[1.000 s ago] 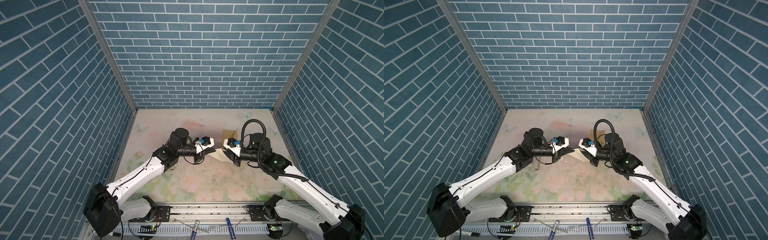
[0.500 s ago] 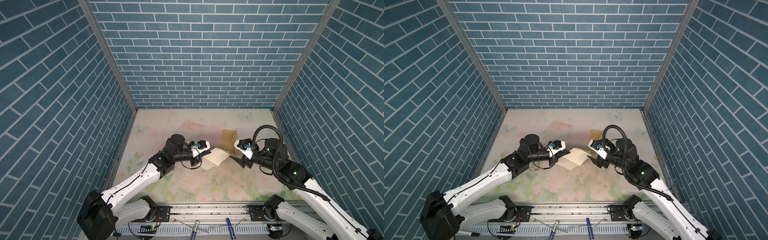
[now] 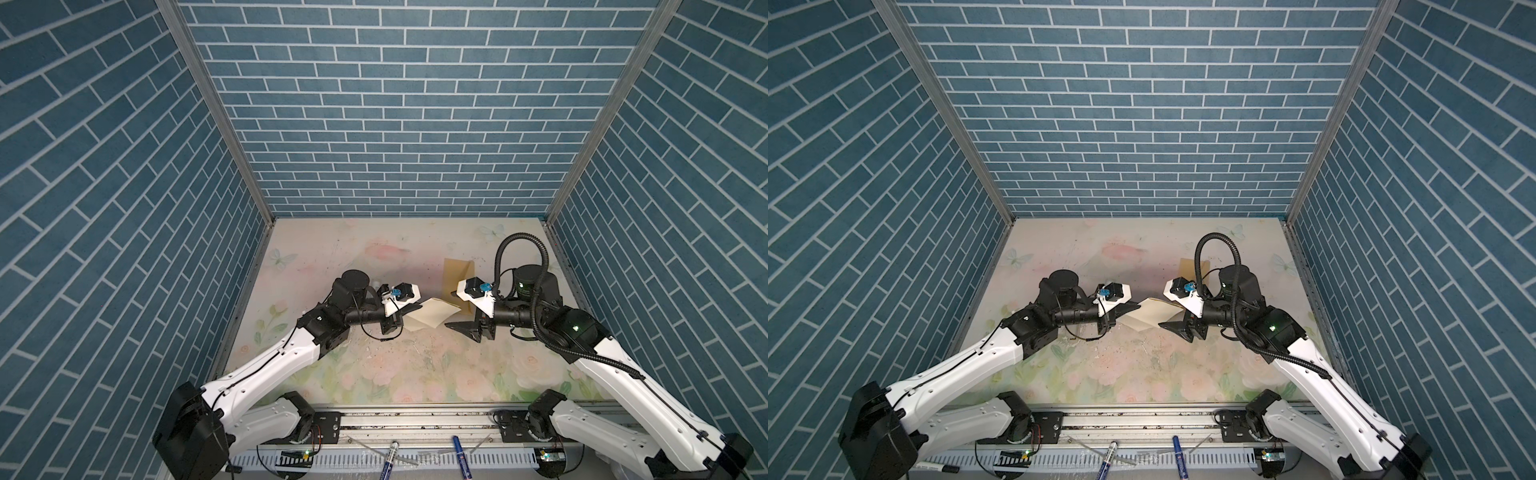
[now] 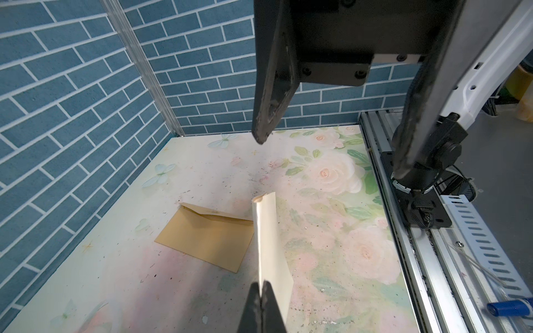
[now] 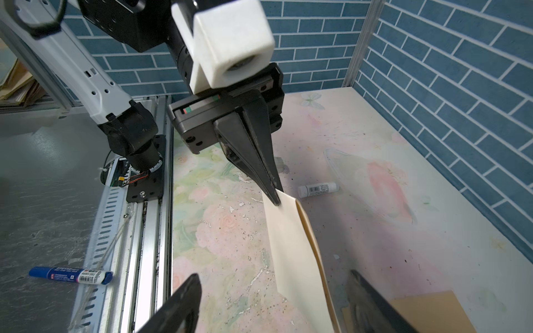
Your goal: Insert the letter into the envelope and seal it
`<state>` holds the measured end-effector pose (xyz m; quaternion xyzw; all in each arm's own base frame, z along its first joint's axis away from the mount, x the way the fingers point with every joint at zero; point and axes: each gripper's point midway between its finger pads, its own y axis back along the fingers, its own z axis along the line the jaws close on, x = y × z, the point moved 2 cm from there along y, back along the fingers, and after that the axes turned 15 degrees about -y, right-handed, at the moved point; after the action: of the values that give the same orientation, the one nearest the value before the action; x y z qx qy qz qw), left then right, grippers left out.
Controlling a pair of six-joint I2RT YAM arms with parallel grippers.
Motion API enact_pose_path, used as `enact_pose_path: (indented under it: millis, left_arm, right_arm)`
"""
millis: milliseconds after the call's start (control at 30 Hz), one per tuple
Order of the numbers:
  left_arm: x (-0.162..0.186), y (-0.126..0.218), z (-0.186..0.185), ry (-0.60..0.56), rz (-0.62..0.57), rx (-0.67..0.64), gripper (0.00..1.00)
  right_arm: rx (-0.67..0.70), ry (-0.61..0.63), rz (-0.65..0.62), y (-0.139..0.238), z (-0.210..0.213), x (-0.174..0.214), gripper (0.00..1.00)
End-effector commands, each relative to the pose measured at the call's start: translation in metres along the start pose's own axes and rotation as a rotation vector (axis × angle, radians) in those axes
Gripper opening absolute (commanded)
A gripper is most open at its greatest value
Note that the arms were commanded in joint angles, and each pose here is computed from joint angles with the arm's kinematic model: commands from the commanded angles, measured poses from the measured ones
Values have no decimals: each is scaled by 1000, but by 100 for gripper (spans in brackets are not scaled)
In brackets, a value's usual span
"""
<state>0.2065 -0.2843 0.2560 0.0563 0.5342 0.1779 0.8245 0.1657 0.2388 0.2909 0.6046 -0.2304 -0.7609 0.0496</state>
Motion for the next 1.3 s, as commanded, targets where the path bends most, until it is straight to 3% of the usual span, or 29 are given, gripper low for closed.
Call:
enact_pose_path:
  millis: [0,200,667,800,1100,1267]
  left_arm:
    - [-8,1,-5,-20,-32,23,0]
    - [-10,-1,-9,-22,-51,44,0]
    - [-9,-6,-12,-10,-50,61,0]
    - [-8,-7,-11,6,-49,58,0]
    - [2,-7,-16,33,-31,52,17]
    - [6,-5,-18,40,-20,41,16]
  right_arm:
    - [-46,23,-44,-2,5,-23,72]
    - [-78,35,-16,-19,-1,-25,58]
    - [-115,45,1,-36,-2,-18,0]
    - [-98,53,-1,-35,-4,-17,0]
    - [-15,110,-9,-23,-6,-12,0]
    - [29,135,-25,-15,-8,-14,0]
